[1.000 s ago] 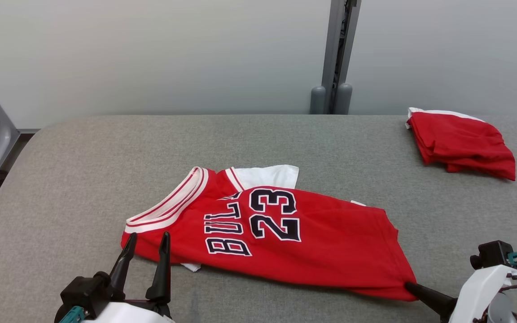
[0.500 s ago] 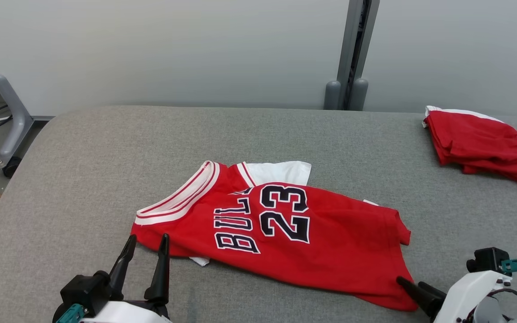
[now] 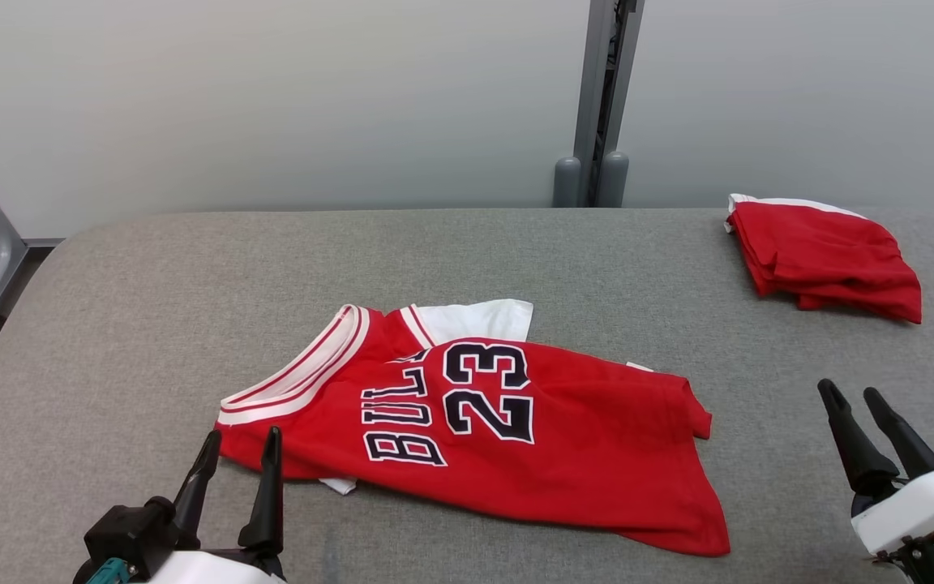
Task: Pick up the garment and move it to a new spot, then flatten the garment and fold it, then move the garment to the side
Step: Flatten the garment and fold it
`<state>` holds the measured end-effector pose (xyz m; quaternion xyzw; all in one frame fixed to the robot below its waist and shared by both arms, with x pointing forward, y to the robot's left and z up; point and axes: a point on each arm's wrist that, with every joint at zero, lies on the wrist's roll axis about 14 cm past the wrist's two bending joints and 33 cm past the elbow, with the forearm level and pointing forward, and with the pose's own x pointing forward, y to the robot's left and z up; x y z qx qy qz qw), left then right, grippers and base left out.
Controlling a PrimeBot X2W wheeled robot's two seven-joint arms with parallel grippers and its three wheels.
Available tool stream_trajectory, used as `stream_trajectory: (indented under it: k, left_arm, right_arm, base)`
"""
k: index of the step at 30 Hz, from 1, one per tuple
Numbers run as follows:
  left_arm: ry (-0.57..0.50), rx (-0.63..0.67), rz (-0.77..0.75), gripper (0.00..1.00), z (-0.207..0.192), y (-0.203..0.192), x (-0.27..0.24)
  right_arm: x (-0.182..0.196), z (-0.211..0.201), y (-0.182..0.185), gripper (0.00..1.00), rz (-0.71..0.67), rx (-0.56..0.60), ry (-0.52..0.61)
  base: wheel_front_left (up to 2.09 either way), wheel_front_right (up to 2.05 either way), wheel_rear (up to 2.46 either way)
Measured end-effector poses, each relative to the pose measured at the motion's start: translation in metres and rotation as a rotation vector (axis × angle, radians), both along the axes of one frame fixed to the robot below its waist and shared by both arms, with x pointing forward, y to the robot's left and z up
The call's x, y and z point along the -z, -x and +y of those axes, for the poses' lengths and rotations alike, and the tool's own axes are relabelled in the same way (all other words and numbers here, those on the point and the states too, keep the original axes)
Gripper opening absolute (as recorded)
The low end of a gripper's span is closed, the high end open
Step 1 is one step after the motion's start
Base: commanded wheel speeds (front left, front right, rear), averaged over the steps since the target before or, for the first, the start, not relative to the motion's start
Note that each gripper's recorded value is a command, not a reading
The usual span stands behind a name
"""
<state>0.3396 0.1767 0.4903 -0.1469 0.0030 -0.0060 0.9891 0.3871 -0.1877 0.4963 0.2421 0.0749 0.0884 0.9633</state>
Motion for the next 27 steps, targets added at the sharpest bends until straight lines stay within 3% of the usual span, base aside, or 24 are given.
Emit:
stream_trajectory:
  k: [9, 16, 27]
  left_arm:
    - [-0.007, -0.010, -0.020, 1.00, 0.005, -0.002, -0.006]
    - [-0.009, -0.012, -0.022, 1.00, 0.005, 0.000, -0.007]
    - [-0.014, -0.010, 0.004, 1.00, 0.006, 0.005, -0.002]
  right_arm:
    - [-0.020, -0.001, 0.016, 1.00, -0.199, 0.093, 0.080]
    - [-0.010, 0.010, 0.026, 1.00, -0.220, 0.094, 0.214]
    - [-0.011, 0.029, 0.030, 1.00, -0.238, 0.064, 0.235]
  base:
    - [0.00, 0.00, 0.00]
    - [0.00, 0.00, 0.00]
    - [0.00, 0.00, 0.00]
